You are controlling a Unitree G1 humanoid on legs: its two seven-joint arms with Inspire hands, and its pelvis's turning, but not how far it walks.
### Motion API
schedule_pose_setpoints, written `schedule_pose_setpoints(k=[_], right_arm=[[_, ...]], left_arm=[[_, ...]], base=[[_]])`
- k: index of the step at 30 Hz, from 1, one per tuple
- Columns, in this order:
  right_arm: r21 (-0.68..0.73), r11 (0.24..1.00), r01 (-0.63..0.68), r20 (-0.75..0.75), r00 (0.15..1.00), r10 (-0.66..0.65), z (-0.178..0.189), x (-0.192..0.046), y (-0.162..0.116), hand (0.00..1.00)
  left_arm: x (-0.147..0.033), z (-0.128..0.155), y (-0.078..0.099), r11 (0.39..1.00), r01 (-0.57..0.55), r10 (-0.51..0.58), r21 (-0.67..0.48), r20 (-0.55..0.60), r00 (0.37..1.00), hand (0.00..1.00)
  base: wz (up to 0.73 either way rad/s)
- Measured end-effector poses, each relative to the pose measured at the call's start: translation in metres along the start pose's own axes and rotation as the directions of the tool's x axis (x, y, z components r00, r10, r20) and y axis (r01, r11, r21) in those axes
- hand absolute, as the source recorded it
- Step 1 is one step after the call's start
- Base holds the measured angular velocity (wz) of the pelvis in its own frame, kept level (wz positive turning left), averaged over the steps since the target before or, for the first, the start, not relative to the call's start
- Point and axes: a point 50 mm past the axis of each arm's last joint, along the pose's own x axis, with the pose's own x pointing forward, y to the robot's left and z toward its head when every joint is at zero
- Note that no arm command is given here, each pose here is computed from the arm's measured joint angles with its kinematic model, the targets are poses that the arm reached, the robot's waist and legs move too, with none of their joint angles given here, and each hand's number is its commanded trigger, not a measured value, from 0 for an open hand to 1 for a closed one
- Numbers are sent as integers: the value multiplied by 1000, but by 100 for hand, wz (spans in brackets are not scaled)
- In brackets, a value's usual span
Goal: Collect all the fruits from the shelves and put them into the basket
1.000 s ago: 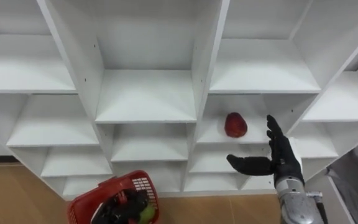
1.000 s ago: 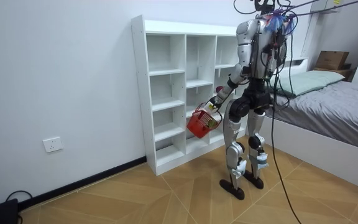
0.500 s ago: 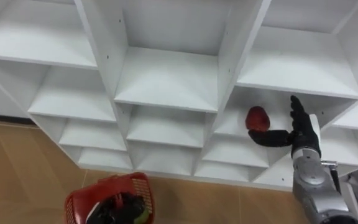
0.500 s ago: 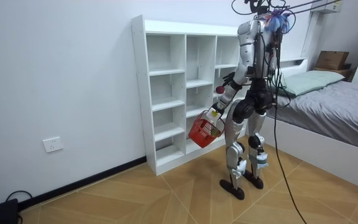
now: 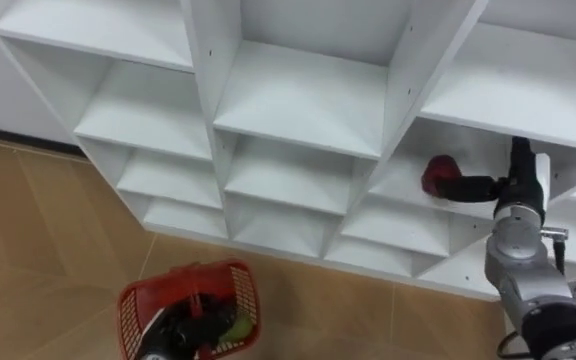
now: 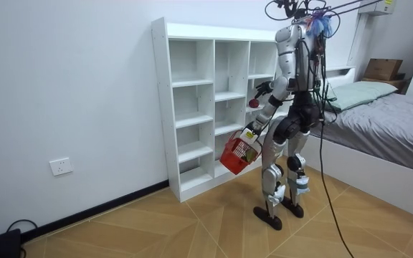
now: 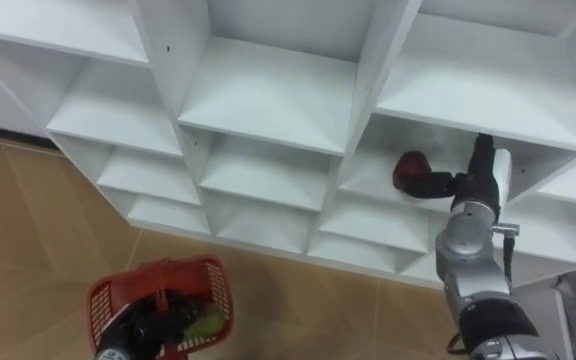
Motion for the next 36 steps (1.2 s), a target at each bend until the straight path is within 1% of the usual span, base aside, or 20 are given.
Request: schedule_pose_setpoints(k=[5, 15, 22, 28, 32, 36], right_arm=[[-22, 1000, 16, -39, 999, -17, -9, -1, -2, 0], [-43, 999, 30, -50, 998, -32, -11, 1, -3, 0], [-36, 999, 30, -35, 999, -31, -4, 4, -2, 0], [-59, 998, 25, 12, 1000, -24, 8, 8, 1, 0], [-47, 998, 36, 36, 999, -35, 17, 11, 2, 0], [-48, 998, 37, 39, 999, -35, 18, 11, 2, 0]], left_arm=[[4, 3, -4, 1000, 22, -22, 6, 0, 1000, 100], [5, 0, -10, 999, 44, -44, -6, -7, 999, 100], [9, 3, -15, 999, 53, -53, -6, -4, 999, 100], [10, 2, -19, 997, 70, -70, 15, -11, 997, 100], [11, 3, -22, 996, 85, -84, 33, -19, 996, 100], [11, 2, -24, 995, 91, -90, 37, -25, 996, 100]], base=[[-5], [-4], [-5], [-1], [0], [0]])
